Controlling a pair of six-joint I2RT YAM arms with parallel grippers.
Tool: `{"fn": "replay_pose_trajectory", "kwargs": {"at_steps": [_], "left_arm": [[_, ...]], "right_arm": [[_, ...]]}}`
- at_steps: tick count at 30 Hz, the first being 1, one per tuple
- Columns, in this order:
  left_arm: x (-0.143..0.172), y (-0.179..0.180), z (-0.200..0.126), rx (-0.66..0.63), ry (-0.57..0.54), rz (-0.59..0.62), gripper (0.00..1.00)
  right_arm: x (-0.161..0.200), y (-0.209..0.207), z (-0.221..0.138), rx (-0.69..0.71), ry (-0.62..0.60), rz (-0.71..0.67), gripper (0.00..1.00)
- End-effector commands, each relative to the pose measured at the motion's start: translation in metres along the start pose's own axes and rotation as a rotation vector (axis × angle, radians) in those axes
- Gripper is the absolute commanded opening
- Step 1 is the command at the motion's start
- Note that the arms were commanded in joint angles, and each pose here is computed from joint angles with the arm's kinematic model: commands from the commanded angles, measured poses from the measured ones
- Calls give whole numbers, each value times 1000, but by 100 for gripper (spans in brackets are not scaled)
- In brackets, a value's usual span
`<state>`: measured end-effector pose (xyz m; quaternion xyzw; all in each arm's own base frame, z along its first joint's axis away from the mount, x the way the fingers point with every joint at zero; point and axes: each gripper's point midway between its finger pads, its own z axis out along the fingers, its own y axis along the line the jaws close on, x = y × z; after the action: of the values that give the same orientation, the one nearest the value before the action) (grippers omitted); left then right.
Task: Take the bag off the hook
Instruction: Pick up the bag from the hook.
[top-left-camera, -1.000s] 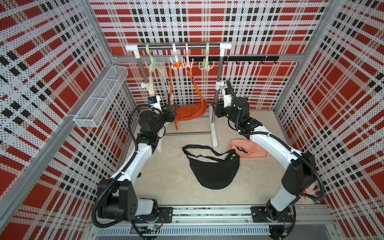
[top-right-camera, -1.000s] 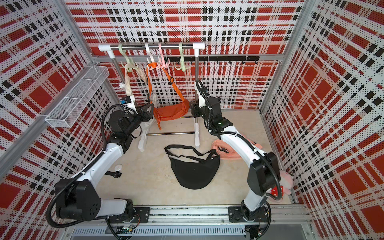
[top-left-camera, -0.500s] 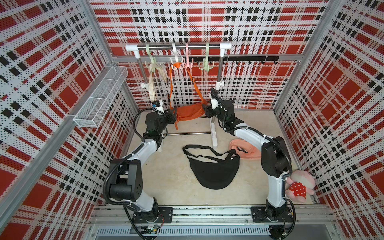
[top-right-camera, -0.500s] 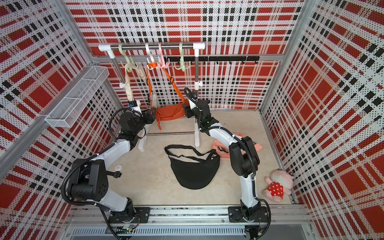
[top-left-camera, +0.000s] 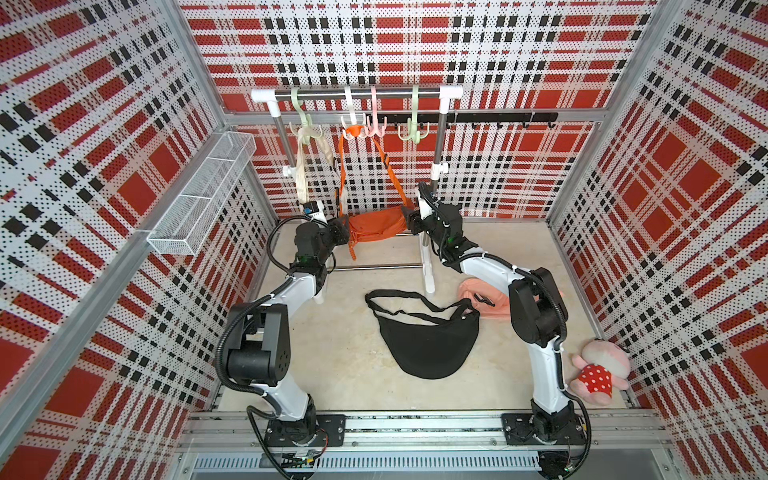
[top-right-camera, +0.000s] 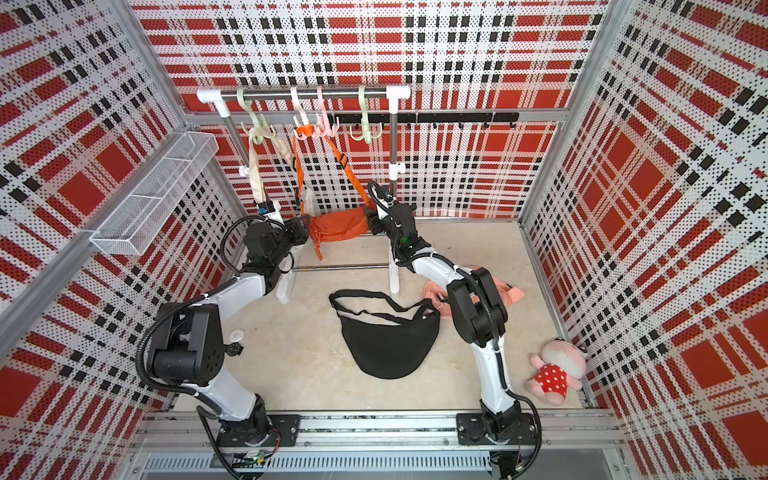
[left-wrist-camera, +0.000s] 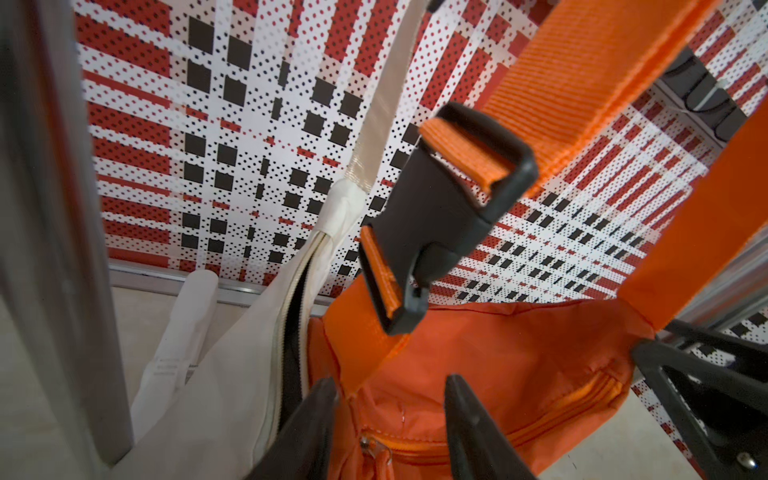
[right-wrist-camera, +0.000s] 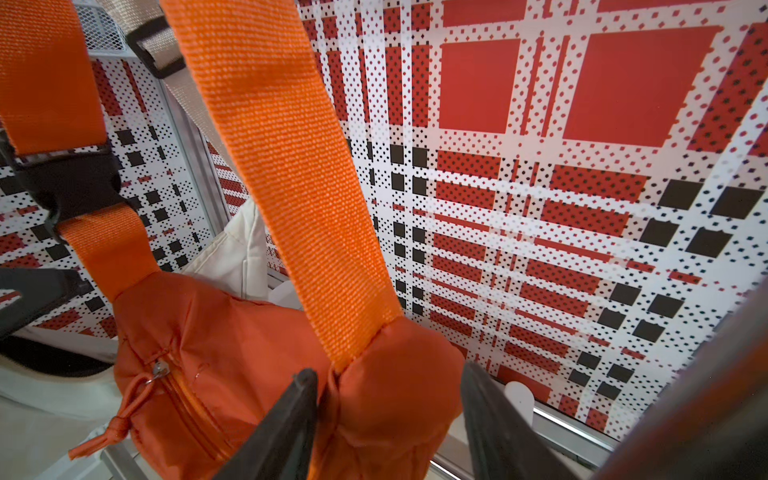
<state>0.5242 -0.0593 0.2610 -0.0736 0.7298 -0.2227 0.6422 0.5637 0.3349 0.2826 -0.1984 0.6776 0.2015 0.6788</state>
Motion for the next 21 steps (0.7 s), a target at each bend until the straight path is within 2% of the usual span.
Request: {"fn": "replay_pose_trajectory", "kwargs": {"at_steps": [1, 6, 11, 13, 15, 17, 21], "left_arm": [[-20, 1, 8, 6, -65, -3, 48], [-24, 0, 22, 26, -74, -9, 48], [-30, -2, 28, 43, -95, -29, 42], [-30, -3, 27, 43, -101, -32, 37], [-30, -2, 27, 40, -102, -35, 33], [-30, -1, 25, 37, -104, -38, 25], [-31, -1, 23, 34, -110, -43, 18]], "right_arm": [[-10, 2, 7, 4, -60, -13, 57], [-4, 2, 13, 2, -63, -11, 52], [-5, 5, 15, -9, -79, -5, 43], [-7, 4, 17, -3, -87, -3, 47], [-10, 2, 18, 7, -97, 5, 58], [-13, 1, 18, 10, -117, 7, 59], [-20, -1, 20, 26, -158, 10, 58]]}}
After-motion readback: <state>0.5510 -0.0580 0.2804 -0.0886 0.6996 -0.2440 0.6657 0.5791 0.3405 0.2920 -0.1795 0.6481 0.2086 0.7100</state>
